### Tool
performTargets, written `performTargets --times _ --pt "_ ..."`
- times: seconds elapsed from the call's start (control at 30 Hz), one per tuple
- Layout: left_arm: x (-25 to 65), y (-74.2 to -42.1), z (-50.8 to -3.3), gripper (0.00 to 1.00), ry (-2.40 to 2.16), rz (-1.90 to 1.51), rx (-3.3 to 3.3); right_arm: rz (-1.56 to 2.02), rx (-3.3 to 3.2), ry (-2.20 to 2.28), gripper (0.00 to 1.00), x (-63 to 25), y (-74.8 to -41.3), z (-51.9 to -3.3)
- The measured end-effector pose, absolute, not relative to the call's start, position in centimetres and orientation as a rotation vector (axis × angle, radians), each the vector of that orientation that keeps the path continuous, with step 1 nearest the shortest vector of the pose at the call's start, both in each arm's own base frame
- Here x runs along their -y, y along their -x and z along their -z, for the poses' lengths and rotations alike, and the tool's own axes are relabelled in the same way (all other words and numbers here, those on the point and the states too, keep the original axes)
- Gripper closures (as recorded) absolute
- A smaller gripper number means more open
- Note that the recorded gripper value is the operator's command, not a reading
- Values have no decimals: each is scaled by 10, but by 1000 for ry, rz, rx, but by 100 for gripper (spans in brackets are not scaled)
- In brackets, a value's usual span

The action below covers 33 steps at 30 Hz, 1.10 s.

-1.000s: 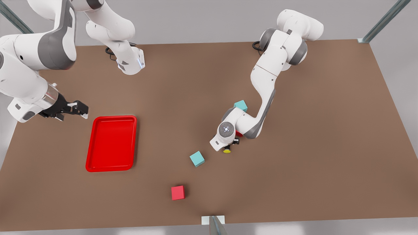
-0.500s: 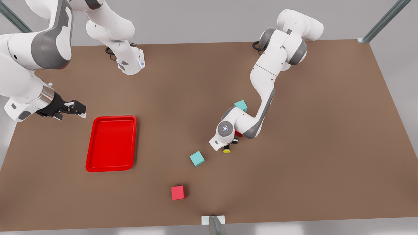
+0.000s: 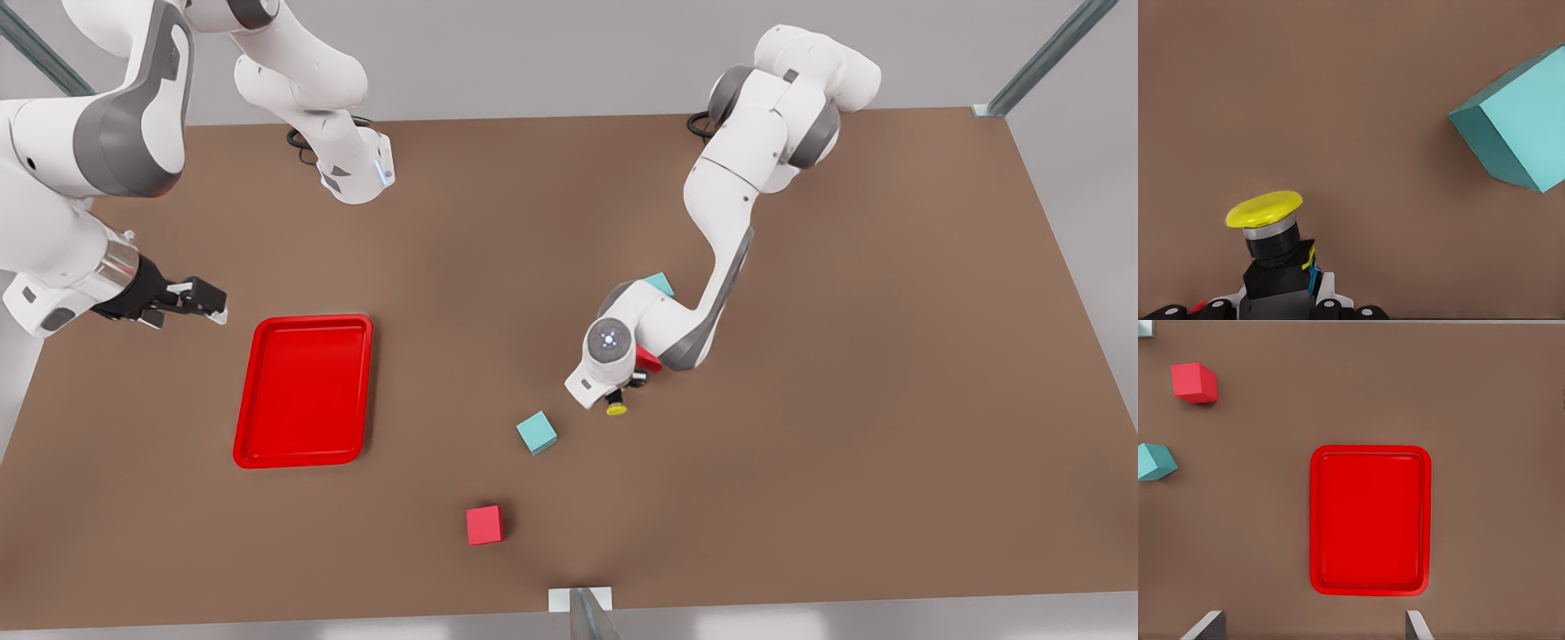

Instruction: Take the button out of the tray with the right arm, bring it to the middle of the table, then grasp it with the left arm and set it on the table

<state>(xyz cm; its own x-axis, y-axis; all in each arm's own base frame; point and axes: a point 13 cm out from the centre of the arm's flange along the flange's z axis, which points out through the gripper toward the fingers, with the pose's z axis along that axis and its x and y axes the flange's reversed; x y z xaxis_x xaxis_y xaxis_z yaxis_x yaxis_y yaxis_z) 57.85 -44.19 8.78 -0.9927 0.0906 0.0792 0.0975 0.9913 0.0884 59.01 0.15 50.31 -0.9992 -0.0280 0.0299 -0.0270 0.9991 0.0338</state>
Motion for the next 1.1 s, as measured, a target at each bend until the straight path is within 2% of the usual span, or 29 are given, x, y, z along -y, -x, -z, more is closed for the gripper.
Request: performTargets --times 0.17,0.3,0.53,0.8,1.1 --pt "467 -564 -101 77 71 199 3096 51 3113 -35 0 2 -590 -505" --pt "481 -581 -129 77 -68 224 3192 52 3113 -16 0 10 -590 -505" --pt "501 -580 -142 77 -260 389 3362 57 3085 -23 0 11 -603 -480" --pt "515 -580 -141 76 -371 653 3629 49 3099 -57 0 1 -610 -477" --pt "517 -544 -88 76 -613 933 3794 50 3106 -63 0 -1 -612 -478"
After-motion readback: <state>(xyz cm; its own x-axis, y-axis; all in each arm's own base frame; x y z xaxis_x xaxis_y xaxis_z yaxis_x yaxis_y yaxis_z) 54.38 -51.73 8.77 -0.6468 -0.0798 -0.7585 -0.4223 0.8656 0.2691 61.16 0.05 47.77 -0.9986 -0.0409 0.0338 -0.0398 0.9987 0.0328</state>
